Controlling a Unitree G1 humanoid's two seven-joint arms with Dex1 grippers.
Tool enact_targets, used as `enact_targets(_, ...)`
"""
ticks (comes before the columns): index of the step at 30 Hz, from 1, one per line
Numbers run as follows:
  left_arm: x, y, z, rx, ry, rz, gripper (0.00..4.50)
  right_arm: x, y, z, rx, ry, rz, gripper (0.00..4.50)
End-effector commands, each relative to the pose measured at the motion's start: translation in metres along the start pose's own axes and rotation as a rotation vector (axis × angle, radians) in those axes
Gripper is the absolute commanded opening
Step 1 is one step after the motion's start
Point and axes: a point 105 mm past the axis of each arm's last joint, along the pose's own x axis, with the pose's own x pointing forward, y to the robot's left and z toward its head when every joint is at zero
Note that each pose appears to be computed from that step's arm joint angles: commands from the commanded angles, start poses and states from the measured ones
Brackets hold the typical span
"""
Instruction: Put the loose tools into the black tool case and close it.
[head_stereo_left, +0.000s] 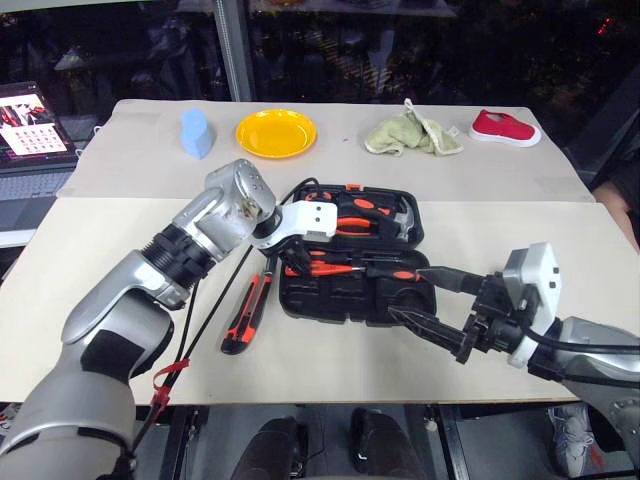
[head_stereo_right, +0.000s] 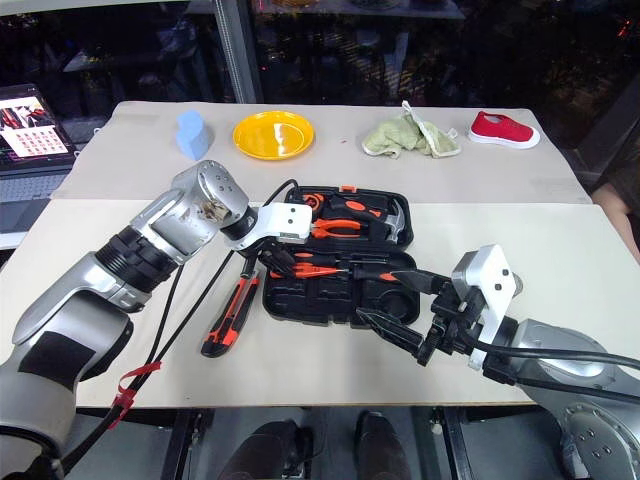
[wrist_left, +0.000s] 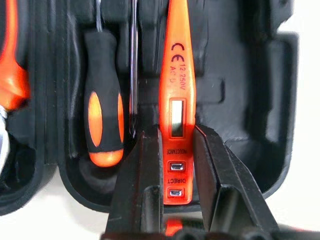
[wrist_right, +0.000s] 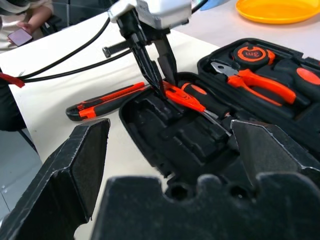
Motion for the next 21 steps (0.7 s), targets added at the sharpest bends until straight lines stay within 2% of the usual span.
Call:
enact_targets(1,-0.002,0.0,0.011,0.057,-0.008,-0.008,0.41,-0.003,-0.001,0.012,-0.045,-0.053,-0.032,4.5)
enact_targets(9,0.015,-0.003,0.011,0.079,0.008,-0.027,0.41,-0.003,-0.003,0.012,-0.043,-0.061,-0.052,4.5)
enact_targets(21,0.024,0.003,0.007,0.081,0.03,-0.022,0.41,-0.004,-0.001,0.011,-0.042,-0.07,-0.068,4.5)
